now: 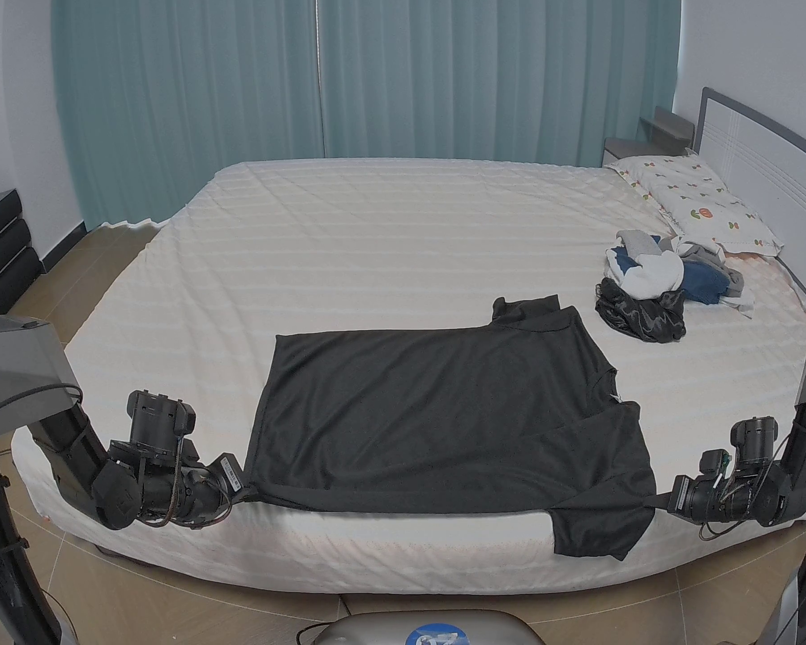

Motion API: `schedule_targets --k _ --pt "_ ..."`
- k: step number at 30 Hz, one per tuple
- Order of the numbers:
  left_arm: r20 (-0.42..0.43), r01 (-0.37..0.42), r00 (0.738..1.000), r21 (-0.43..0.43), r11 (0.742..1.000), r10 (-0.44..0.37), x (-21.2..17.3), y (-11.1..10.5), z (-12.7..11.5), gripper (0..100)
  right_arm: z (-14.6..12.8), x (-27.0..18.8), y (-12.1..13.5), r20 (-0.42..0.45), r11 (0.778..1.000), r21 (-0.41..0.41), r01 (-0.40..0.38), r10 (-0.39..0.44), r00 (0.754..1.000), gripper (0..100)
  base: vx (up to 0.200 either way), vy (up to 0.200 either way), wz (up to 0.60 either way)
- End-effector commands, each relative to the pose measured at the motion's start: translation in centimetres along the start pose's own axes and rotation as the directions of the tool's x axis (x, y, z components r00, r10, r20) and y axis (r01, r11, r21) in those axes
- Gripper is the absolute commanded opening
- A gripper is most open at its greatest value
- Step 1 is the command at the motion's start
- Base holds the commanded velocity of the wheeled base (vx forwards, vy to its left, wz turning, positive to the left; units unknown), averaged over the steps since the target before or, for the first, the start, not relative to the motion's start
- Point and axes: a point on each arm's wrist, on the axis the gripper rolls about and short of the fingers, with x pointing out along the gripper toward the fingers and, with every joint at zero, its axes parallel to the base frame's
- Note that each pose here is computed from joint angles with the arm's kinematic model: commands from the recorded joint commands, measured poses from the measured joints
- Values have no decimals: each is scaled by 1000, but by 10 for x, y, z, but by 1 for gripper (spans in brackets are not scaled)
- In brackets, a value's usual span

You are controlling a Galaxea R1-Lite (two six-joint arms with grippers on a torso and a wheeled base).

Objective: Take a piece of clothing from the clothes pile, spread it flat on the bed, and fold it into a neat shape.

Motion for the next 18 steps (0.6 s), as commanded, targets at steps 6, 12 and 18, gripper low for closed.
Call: schedule_targets --k 6,12,18 --pt "5 -63 998 69 996 63 -14 -2 -2 0 -7 -19 7 2 999 -48 3 -3 1000 0 0 0 0" --pt "-53 -116 991 137 984 124 -21 1 -7 0 -14 -26 9 -13 996 -84 8 -9 1000 0 0 0 0" --pt "-41 -188 980 166 968 197 -20 6 -9 0 -23 -30 8 -52 992 -123 14 -21 998 0 0 0 0"
